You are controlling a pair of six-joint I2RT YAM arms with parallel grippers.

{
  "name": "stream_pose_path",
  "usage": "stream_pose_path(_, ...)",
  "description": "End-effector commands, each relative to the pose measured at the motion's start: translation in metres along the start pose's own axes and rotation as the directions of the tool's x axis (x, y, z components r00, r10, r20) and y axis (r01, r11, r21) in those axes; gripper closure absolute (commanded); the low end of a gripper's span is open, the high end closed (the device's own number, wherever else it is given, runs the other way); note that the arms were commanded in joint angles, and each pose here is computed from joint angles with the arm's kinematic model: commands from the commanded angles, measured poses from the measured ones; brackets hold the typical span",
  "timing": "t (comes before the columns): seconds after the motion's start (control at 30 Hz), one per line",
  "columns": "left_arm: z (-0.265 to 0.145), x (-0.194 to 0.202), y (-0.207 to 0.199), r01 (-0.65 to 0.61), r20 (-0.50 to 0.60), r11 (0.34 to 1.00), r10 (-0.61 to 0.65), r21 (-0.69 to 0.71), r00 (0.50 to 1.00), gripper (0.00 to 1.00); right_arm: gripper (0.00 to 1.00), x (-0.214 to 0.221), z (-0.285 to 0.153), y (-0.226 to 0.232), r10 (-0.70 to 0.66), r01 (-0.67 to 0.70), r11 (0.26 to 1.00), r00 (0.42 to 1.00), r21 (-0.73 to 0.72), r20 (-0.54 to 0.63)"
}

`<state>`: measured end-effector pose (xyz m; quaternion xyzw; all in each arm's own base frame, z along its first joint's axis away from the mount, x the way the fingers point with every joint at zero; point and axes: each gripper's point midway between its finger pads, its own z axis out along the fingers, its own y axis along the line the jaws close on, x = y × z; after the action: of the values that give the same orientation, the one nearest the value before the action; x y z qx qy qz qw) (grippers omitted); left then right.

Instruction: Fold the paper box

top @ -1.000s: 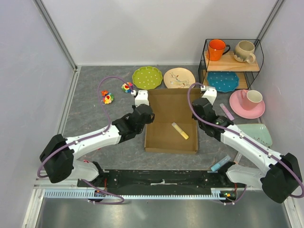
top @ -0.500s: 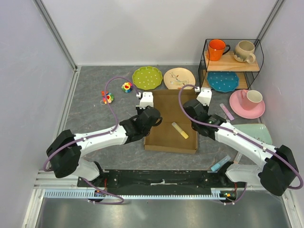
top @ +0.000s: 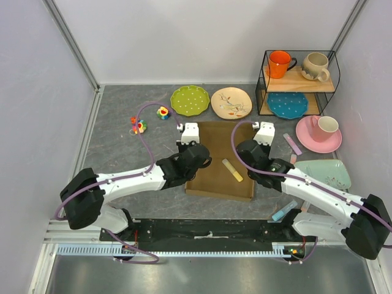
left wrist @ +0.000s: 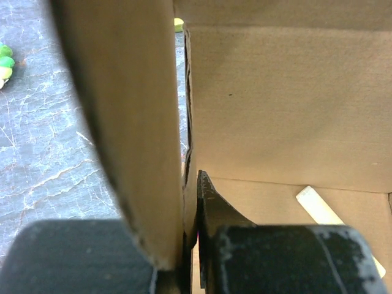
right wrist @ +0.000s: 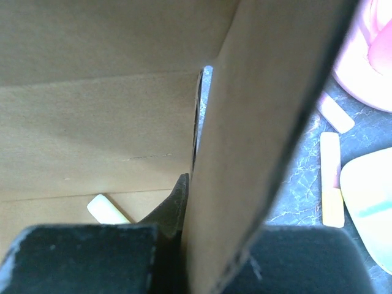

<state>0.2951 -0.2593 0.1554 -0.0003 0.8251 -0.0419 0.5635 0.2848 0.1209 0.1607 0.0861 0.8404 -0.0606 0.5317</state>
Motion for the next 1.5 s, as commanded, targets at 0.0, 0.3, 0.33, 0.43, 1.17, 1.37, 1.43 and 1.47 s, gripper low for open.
stream_pose_path(0.0,-0.023,-0.003,-0.045,0.163,-0.001,0.972,-0.165,0.171,0.986,0.98,1.0,0.033,-0.01,0.02,-0.049,0.043,0.993,0.997,-0.112,-0.056)
stream_pose_path(0.3,-0.03,0.025,-0.028,0.182,-0.01,0.972,-0.183,0.149,0.983,0.92,0.93,0.071,-0.012,0.005,-0.044,0.036,0.994,0.996,-0.106,-0.071)
stream_pose_path(0.33,-0.03,0.033,-0.024,0.187,-0.024,0.972,-0.186,0.14,0.982,0.91,0.92,0.074,-0.014,0.005,-0.031,0.023,0.993,0.997,-0.113,-0.076)
stream_pose_path(0.43,-0.034,0.041,-0.017,0.202,-0.04,0.97,-0.198,0.136,0.979,0.87,0.87,0.084,-0.017,0.003,-0.011,0.0,0.992,0.996,-0.126,-0.091)
stream_pose_path(1.17,-0.043,0.032,0.004,0.067,0.041,0.996,-0.069,0.054,0.997,0.82,0.49,0.017,-0.076,0.001,0.117,-0.117,0.965,0.993,-0.236,-0.013)
stream_pose_path(1.37,-0.037,0.023,0.001,0.01,0.085,0.999,-0.013,0.036,0.996,0.83,0.36,-0.033,-0.097,-0.014,0.165,-0.146,0.956,0.985,-0.254,0.056)
stream_pose_path(1.43,-0.036,0.024,-0.003,0.02,0.078,0.999,-0.024,0.044,0.997,0.83,0.34,-0.051,-0.105,-0.02,0.197,-0.17,0.95,0.977,-0.262,0.081)
stream_pose_path(1.47,-0.037,0.025,-0.004,0.023,0.072,0.998,-0.027,0.051,0.997,0.83,0.32,-0.056,-0.106,-0.028,0.191,-0.162,0.957,0.977,-0.24,0.099)
